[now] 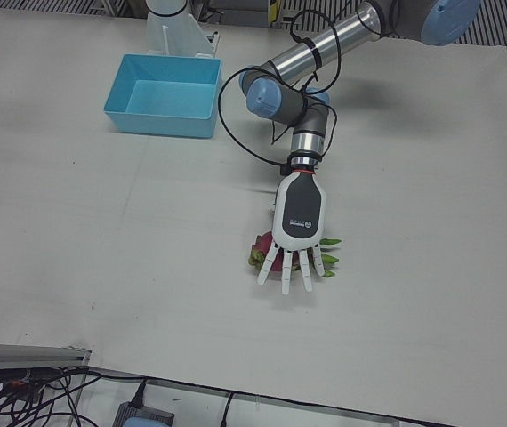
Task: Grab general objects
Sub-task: 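Close the left hand's fingers around the pink dragon fruit, then lift the dragon fruit with the left hand and carry it toward the blue tray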
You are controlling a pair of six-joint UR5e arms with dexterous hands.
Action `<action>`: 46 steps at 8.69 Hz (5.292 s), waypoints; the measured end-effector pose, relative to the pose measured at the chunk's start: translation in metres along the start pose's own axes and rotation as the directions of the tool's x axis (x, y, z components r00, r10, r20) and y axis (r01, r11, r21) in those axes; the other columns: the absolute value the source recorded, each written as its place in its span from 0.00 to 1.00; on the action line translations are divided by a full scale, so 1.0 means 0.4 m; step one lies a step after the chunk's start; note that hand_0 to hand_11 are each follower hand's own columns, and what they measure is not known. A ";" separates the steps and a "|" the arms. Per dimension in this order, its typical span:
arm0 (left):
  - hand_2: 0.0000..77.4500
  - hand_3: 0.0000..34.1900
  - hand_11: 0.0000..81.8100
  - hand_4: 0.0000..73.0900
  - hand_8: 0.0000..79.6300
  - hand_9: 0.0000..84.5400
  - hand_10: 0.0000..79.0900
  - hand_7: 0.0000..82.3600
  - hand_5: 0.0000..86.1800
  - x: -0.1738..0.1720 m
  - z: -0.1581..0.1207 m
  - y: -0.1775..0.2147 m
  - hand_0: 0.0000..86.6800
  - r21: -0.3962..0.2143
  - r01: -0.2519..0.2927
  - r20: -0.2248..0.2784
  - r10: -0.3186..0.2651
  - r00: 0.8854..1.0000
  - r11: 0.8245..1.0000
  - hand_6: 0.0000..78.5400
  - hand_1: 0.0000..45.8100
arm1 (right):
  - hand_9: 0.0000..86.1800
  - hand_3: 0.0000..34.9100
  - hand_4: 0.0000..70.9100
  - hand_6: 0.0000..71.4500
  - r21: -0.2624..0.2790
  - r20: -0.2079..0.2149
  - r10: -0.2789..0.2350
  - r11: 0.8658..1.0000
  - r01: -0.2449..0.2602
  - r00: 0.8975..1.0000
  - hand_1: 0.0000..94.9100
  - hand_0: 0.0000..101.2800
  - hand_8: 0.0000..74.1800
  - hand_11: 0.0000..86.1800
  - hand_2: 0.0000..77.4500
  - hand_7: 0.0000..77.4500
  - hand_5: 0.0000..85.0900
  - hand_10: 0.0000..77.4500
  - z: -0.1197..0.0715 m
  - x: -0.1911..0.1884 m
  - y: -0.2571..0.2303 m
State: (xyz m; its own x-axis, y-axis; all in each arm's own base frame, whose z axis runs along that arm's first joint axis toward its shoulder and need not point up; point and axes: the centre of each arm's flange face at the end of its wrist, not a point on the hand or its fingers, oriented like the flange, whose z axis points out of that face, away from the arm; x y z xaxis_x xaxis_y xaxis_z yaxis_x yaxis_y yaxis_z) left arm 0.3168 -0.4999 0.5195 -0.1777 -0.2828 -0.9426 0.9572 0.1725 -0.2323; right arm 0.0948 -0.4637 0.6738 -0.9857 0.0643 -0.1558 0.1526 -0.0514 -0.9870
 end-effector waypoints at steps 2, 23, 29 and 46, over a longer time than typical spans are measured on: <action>0.01 0.87 0.01 0.01 0.01 0.01 0.47 0.01 0.03 -0.017 0.007 -0.001 0.55 0.006 0.016 0.010 -0.016 1.000 1.000 0.00 0.00 | 0.01 0.00 0.00 0.00 0.000 0.000 0.000 1.000 0.000 1.000 1.00 0.00 0.00 0.01 1.00 0.00 0.00 0.00 0.000 0.000 0.000; 0.01 0.00 0.43 0.07 0.24 0.26 0.48 0.48 0.80 -0.005 0.016 0.015 0.66 0.033 0.028 0.005 -0.028 1.000 0.999 0.43 0.00 | 0.01 0.00 0.00 0.00 0.000 0.001 -0.001 1.000 0.001 1.000 1.00 0.00 0.00 0.01 1.00 0.00 0.00 0.00 0.000 -0.001 0.000; 0.01 0.00 0.87 0.16 0.59 0.60 0.48 0.58 0.80 0.065 -0.027 -0.016 0.58 0.131 0.073 -0.053 -0.066 0.996 0.989 0.61 0.00 | 0.01 0.00 0.00 0.00 -0.001 0.000 0.000 1.000 0.000 1.000 1.00 0.00 0.00 0.00 1.00 0.00 0.00 0.00 0.000 0.000 0.001; 0.05 0.00 0.86 0.16 0.88 0.90 0.48 0.57 0.81 0.629 -0.376 0.521 0.36 -0.820 0.188 -0.182 -0.557 0.811 0.541 0.72 0.00 | 0.01 0.00 0.00 0.00 0.000 0.000 0.000 1.000 0.000 1.000 1.00 0.00 0.00 0.00 1.00 0.00 0.00 0.00 0.000 0.000 0.000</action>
State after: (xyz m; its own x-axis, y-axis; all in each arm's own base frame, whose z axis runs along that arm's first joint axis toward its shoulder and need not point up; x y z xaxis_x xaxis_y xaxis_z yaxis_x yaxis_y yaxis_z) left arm 0.4371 -0.3930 0.1980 -0.7184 -0.1538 -0.6784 0.2976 0.8135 -0.4996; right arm 0.0950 -0.4637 0.6738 -0.9857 0.0640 -0.1556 0.1525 -0.0512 -0.9870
